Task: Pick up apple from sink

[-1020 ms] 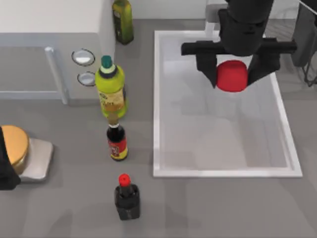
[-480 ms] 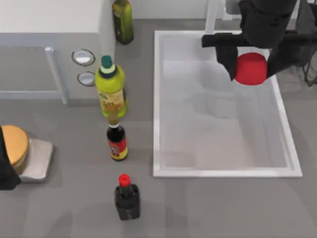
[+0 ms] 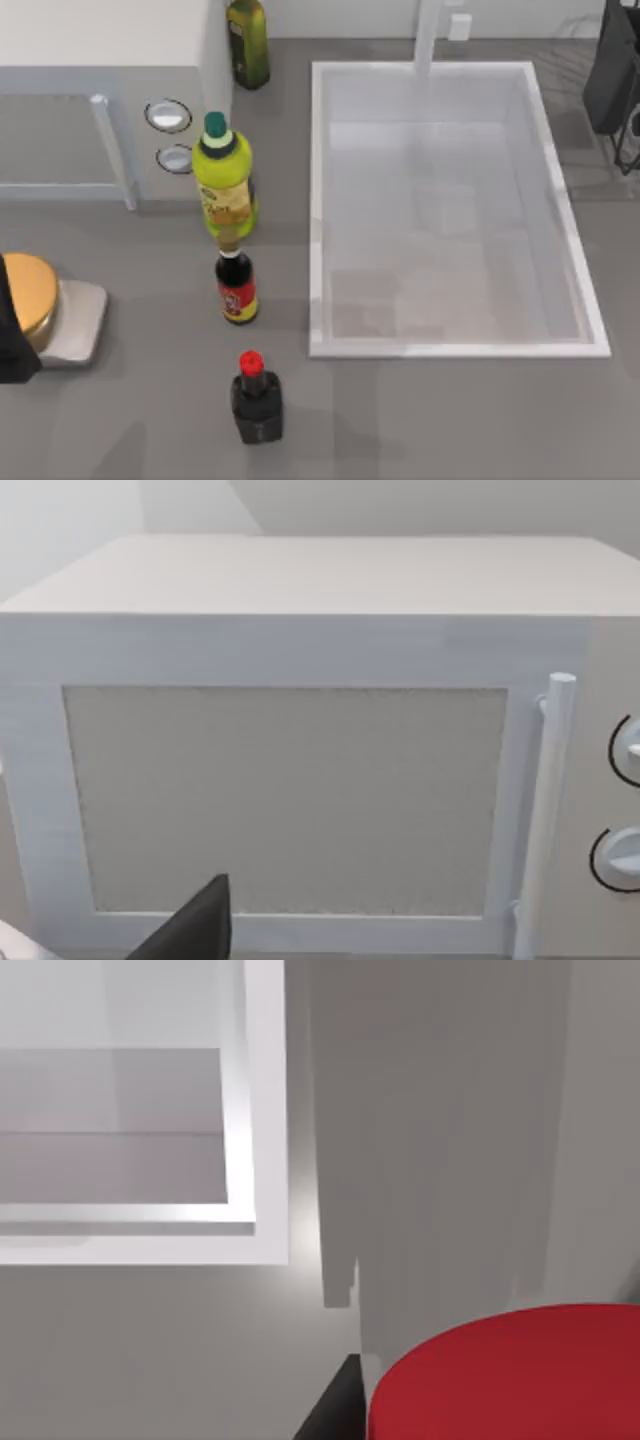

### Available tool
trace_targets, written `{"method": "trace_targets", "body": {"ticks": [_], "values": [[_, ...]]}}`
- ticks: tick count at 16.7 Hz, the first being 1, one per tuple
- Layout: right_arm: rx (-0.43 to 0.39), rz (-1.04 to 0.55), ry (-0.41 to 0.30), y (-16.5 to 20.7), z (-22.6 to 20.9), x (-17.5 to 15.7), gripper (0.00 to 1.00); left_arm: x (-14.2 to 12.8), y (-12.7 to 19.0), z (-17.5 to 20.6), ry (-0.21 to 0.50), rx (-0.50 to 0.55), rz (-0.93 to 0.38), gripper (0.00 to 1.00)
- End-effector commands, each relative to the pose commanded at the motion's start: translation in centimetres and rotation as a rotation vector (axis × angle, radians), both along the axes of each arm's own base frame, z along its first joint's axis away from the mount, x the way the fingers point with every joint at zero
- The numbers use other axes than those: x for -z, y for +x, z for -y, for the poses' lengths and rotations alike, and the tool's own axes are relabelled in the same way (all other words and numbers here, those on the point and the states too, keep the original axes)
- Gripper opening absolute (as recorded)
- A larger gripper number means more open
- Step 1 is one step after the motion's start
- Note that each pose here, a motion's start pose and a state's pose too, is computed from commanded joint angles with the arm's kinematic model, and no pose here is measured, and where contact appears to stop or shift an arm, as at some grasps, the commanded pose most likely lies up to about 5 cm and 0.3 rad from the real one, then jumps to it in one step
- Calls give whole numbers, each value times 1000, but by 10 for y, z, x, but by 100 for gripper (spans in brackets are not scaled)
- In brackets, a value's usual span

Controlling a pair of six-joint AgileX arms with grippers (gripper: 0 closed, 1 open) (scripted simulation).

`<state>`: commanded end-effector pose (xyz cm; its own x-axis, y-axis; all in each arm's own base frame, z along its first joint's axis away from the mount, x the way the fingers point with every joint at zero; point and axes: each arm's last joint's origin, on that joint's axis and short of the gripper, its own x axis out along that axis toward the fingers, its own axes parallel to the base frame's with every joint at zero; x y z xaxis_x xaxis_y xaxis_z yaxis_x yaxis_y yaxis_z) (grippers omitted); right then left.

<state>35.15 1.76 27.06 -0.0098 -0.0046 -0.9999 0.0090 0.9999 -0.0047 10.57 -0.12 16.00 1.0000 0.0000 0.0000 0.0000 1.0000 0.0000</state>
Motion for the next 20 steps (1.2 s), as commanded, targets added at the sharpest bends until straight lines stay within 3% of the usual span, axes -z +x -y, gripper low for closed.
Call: {"method": "trace_targets", "body": {"ticks": [3,9,17,20], "values": [[1,9,4,-14,28,1,0,0,0,0,0,0,0,100],[0,3,4,-14,28,6,0,0,0,0,0,0,0,100],[1,22,4,-12,30,94,0,0,0,0,0,0,0,100],[1,10,5,-15,30,111,0,0,0,0,0,0,0,100]]}}
